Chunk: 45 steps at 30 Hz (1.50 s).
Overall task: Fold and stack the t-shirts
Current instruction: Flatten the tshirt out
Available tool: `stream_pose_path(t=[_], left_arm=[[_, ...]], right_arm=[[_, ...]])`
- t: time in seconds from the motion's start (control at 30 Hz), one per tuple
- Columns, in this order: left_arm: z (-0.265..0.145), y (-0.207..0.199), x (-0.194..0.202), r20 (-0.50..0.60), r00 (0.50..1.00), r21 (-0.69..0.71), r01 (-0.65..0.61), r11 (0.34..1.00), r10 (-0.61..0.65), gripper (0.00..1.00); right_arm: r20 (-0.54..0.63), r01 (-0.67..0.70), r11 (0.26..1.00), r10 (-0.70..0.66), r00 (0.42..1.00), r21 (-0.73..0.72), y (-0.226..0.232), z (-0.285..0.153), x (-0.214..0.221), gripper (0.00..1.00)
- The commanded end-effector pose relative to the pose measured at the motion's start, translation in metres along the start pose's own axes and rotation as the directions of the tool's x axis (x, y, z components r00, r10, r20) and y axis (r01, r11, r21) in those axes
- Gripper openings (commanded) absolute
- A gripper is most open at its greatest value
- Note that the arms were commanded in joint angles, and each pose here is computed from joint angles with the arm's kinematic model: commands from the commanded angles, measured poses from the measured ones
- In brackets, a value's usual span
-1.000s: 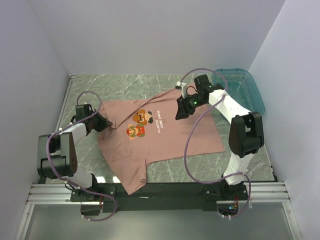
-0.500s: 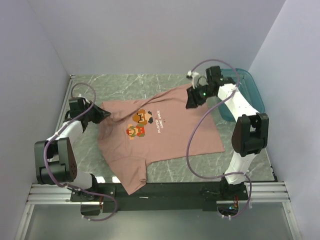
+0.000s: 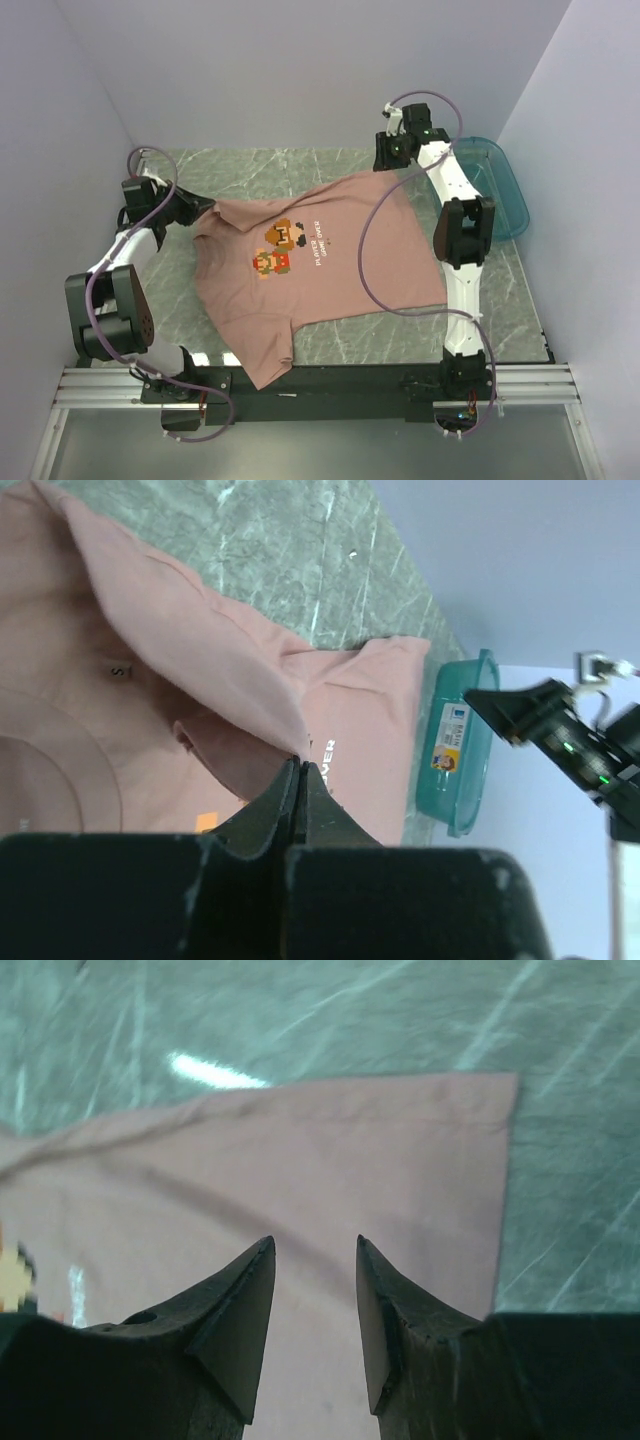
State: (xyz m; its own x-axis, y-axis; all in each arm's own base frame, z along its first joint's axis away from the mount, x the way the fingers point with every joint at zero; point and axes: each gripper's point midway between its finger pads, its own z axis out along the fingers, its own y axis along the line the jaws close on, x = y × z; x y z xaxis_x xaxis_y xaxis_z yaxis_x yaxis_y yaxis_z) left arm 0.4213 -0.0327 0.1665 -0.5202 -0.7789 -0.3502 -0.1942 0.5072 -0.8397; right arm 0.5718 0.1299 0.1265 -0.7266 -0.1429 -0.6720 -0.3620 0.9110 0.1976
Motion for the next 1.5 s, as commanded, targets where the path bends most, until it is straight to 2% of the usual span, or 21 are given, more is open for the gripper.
stream_pose_path(t=[0.0,0.2,0.33,0.47,0.6,0.63,0.8,1.37,1.47], left_arm=[[0.004,-0.026,-0.016,0.015,1.0,0.093,-0.024,0.995,0.023,0.0],[0.009,-0.032,-0.02,-0.002,0.999,0.112,-0.035,0.993,0.035,0.0],[0.009,-0.032,-0.017,-0.011,1.0,0.125,-0.025,0.992,0.027,0.0],[0.009,-0.026,-0.011,-0.027,0.999,0.118,-0.019,0.993,0.023,0.0],[0.006,-0.024,-0.011,-0.019,0.999,0.105,-0.024,0.994,0.026,0.0],[0.006,-0.023,-0.011,-0.018,1.0,0.104,-0.024,0.994,0.026,0.0],[0.006,-0.019,-0.01,-0.016,1.0,0.105,-0.015,0.994,0.017,0.0],[-0.015,-0.018,-0.006,0.0,1.0,0.111,-0.024,0.993,0.024,0.0],[-0.017,-0.019,-0.006,0.002,1.0,0.116,-0.029,0.993,0.029,0.0]], right_arm=[[0.162,-0.197,0.978,0.183,0.97,0.072,-0.042,-0.005,-0.045,0.45],[0.21,-0.256,0.962,0.233,0.95,0.093,-0.063,0.012,-0.051,0.51],[0.184,-0.292,0.949,0.268,0.945,0.118,-0.078,0.032,-0.036,0.51],[0.204,-0.246,0.96,0.216,0.955,0.136,-0.085,0.026,-0.046,0.52],[0.103,-0.139,0.979,0.124,0.987,0.147,-0.082,0.026,-0.022,0.56],[0.049,-0.096,0.984,0.09,0.995,0.15,-0.083,0.027,-0.007,0.56],[-0.073,0.04,0.984,-0.027,0.997,0.176,-0.08,0.025,0.022,0.56],[-0.279,0.061,0.981,-0.008,0.96,0.182,-0.078,0.037,0.083,0.53],[-0.308,0.062,0.985,-0.009,0.951,0.161,-0.075,0.038,0.092,0.49]])
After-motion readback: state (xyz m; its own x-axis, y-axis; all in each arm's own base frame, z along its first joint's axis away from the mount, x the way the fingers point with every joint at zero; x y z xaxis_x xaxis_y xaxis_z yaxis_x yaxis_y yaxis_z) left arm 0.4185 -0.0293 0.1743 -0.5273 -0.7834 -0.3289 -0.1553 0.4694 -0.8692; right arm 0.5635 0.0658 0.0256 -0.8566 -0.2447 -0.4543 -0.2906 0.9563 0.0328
